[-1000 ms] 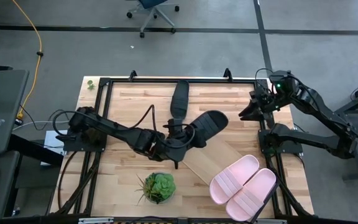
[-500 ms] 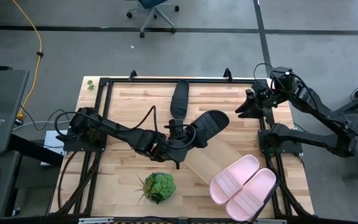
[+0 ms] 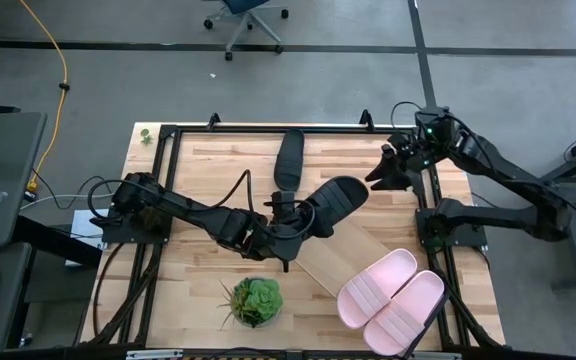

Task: Pick and place slides into the shelf
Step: Put the left black slides on the shelf

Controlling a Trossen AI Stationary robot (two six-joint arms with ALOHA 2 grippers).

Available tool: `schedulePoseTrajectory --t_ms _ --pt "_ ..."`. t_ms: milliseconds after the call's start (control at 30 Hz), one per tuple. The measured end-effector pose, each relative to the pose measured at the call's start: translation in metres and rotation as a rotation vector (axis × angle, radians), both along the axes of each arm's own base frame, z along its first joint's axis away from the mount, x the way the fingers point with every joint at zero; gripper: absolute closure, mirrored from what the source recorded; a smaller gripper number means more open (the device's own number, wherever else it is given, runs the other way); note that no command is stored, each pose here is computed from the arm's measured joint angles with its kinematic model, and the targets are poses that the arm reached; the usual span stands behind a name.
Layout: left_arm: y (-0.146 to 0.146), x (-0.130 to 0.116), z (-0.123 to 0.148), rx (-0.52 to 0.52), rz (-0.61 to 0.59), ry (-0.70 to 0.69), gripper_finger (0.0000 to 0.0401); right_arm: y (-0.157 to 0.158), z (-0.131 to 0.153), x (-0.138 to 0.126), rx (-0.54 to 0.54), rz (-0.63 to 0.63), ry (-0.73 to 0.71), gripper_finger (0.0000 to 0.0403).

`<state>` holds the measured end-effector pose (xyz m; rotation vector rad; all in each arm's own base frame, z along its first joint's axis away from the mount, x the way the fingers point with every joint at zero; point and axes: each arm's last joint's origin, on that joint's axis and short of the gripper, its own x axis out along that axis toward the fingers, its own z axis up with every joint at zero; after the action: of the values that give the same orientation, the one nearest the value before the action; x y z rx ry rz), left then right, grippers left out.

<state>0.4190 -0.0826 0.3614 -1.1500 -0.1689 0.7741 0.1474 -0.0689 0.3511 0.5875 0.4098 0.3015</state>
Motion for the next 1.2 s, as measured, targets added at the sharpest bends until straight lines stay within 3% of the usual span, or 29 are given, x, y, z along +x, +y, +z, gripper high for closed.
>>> schedulePoseTrajectory --t_ms 767,1200 --pt "0.000 0.000 -0.001 0.003 0.001 0.008 0.0400 0.009 -0.004 0.031 -0.004 0.051 0.003 0.0215" --pt "0.000 0.000 0.000 0.019 -0.005 0.020 0.0400 0.009 -0.004 0.032 -0.017 0.024 0.011 0.0310"
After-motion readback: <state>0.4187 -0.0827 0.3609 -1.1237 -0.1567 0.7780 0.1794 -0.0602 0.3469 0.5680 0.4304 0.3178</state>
